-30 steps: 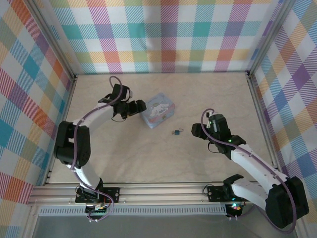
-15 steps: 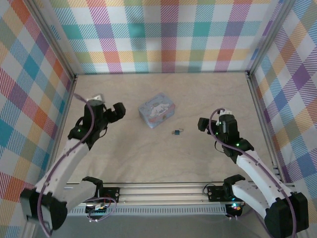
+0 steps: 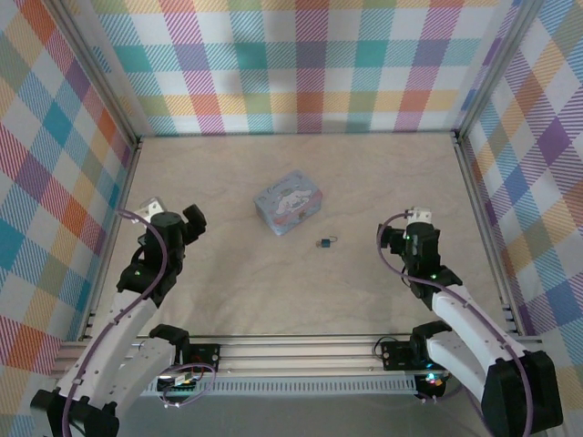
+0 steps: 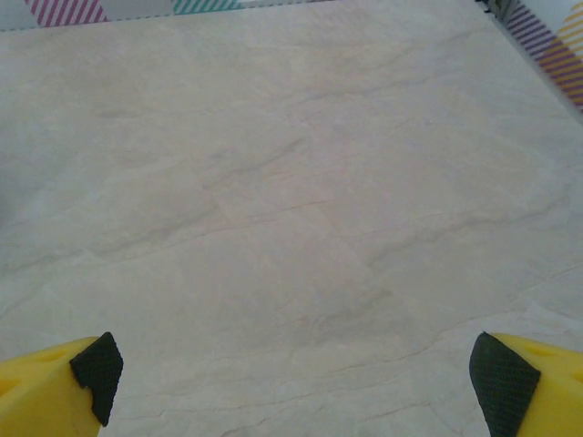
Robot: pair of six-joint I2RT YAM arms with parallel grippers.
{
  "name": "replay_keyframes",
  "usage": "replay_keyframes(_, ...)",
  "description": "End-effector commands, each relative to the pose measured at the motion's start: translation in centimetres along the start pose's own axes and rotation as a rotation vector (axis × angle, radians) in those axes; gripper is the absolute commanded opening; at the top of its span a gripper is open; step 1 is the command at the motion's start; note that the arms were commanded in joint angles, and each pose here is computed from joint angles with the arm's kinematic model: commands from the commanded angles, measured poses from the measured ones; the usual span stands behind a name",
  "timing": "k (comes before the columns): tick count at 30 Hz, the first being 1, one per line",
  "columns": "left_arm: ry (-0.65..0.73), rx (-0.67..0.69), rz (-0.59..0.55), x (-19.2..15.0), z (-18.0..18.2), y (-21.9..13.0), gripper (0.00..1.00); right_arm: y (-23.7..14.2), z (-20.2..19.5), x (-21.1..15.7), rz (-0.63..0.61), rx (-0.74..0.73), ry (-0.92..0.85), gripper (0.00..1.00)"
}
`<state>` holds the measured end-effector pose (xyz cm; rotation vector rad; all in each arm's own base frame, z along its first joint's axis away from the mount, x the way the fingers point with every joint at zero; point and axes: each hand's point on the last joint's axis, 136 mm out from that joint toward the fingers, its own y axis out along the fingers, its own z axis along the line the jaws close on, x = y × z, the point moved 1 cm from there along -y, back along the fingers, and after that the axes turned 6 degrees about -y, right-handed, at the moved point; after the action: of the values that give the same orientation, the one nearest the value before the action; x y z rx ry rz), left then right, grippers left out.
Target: Unlock the padlock with the key
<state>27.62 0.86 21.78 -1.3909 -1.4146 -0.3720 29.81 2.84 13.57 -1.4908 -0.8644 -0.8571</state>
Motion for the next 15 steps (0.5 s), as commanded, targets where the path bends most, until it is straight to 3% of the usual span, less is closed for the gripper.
replay_keyframes(1, -0.017, 0.046, -0.089, 1.1, 1.1, 0.4, 1.0, 0.8, -0.6, 1.1, -0.09, -0.028, -0.03, 1.0)
replay_keyframes(8, 0.126, 0.066, -0.061, -0.7, 0.9, 2.7, 1.0, 4.1, -0.3, 0.3, -0.093, 0.005, -0.032, 1.0)
replay_keyframes(15, 0.181, 0.095, -0.043, -1.5, 0.8, 4.3, 1.0, 6.8, 1.1, 2.2, -0.14, 0.067, -0.096, 1.0)
